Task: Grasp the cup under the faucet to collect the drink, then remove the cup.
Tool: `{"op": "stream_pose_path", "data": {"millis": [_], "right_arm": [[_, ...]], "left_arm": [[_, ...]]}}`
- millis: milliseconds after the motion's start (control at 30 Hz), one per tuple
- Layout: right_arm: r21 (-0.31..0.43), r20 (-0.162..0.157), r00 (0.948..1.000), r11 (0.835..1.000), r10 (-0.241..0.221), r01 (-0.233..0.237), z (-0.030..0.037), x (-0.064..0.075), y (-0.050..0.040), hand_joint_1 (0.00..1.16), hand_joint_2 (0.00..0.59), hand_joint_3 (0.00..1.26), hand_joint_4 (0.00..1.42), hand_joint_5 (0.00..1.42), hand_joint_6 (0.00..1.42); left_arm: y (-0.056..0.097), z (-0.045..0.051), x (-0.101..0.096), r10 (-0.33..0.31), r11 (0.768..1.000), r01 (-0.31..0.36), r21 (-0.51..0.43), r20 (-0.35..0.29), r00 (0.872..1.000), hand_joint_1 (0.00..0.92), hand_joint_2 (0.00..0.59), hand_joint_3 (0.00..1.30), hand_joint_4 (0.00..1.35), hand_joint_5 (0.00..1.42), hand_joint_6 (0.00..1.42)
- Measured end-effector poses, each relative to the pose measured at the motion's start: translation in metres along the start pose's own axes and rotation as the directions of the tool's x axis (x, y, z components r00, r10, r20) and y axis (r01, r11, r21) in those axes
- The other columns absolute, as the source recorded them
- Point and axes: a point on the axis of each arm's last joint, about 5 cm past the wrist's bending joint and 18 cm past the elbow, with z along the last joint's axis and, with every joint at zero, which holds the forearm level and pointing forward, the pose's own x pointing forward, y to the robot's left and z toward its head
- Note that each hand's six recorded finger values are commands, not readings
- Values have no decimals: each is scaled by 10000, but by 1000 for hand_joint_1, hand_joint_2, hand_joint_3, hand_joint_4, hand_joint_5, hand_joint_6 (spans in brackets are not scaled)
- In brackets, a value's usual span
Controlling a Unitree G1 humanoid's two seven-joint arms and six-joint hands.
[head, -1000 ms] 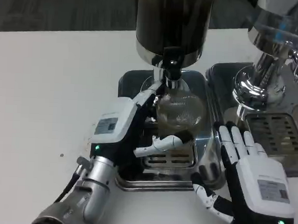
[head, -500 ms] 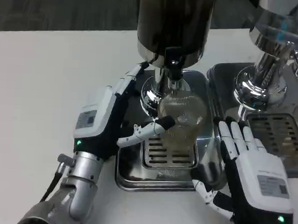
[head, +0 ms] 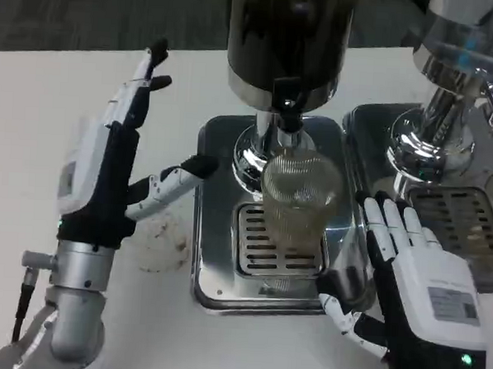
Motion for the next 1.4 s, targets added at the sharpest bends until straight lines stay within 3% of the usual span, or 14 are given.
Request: {"op": "stream_pose_path", "data": {"millis": [367, 567, 833, 900, 1233, 1400], "right_arm": [[173, -109, 9999, 9998, -49, 51, -10, 18, 15, 443, 344, 14, 0, 0, 82], [200, -109, 9998, 9997, -155, 158, -7, 50, 29, 444, 342, 14, 0, 0, 82], [299, -135, 9997, 9994, -194, 198, 10, 57, 53, 444, 342, 14, 0, 0, 82], [331, -144, 9997, 9993, -187, 192, 11, 57, 53, 444, 342, 14, 0, 0, 82], [418, -159, 9997, 9990, -173, 179, 11, 58, 53, 444, 342, 14, 0, 0, 82], [402, -159, 9997, 9990, -179, 185, 7, 58, 51, 444, 342, 14, 0, 0, 82]], "left_arm": [[308, 133, 142, -47, 9738, 311, -2253, 1170, 9931, 0, 78, 56, 0, 114, 59], [435, 195, 217, -980, 9381, 1600, -3074, 2075, 9733, 0, 87, 73, 0, 168, 132], [572, 305, 250, -838, 9181, 1906, -3475, 2998, 9503, 0, 97, 141, 37, 244, 196], [572, 352, 277, -936, 9107, 2154, -3525, 3318, 9387, 0, 98, 153, 61, 256, 202], [455, 377, 269, -1937, 8813, 3145, -3528, 3374, 9212, 0, 104, 196, 101, 280, 226], [401, 342, 359, -2377, 8759, 3449, -3375, 3202, 9171, 0, 107, 217, 111, 281, 215]]}}
